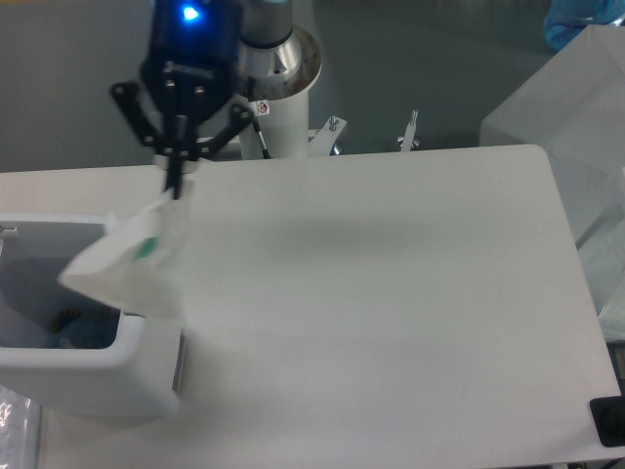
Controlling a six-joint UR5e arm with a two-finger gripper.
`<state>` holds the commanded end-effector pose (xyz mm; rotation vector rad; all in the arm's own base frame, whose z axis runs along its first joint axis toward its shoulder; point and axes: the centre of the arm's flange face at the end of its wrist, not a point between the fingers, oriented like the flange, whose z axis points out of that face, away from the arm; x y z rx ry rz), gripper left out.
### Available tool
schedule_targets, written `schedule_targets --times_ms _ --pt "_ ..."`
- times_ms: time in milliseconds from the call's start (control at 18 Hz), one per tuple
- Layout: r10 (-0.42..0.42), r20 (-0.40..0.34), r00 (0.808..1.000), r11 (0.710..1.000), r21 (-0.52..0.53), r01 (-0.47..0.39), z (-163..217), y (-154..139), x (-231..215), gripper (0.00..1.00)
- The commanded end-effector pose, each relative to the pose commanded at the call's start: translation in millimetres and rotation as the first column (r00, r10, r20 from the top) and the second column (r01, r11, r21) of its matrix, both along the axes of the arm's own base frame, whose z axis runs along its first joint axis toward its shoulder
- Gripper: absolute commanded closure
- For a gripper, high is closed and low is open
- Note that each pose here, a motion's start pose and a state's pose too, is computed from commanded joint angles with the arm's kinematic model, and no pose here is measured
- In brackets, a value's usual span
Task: Place the trash in the trash can
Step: 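Lift the plastic bag and carry it over the bin, then lower the bag into the bin and open the gripper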
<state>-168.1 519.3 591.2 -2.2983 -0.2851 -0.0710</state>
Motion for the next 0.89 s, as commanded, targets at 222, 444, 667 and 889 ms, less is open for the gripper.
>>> schedule_targets --times_ms 222,444,667,889 --pt "-0.100 0.000 0.995 0.994 -0.048 0.100 -32.4 9.7 36.5 1.00" --pt "-0.129 0.012 0.992 0.990 -0.061 0.130 -42.0 17.7 48.7 1.00" --pt "-0.149 0.021 0.989 0.986 -0.073 0.150 -49.5 24.5 56.8 1.00" --pt "-0.176 0.023 0.984 0.980 -0.091 0.177 -60.8 30.3 62.8 1.00"
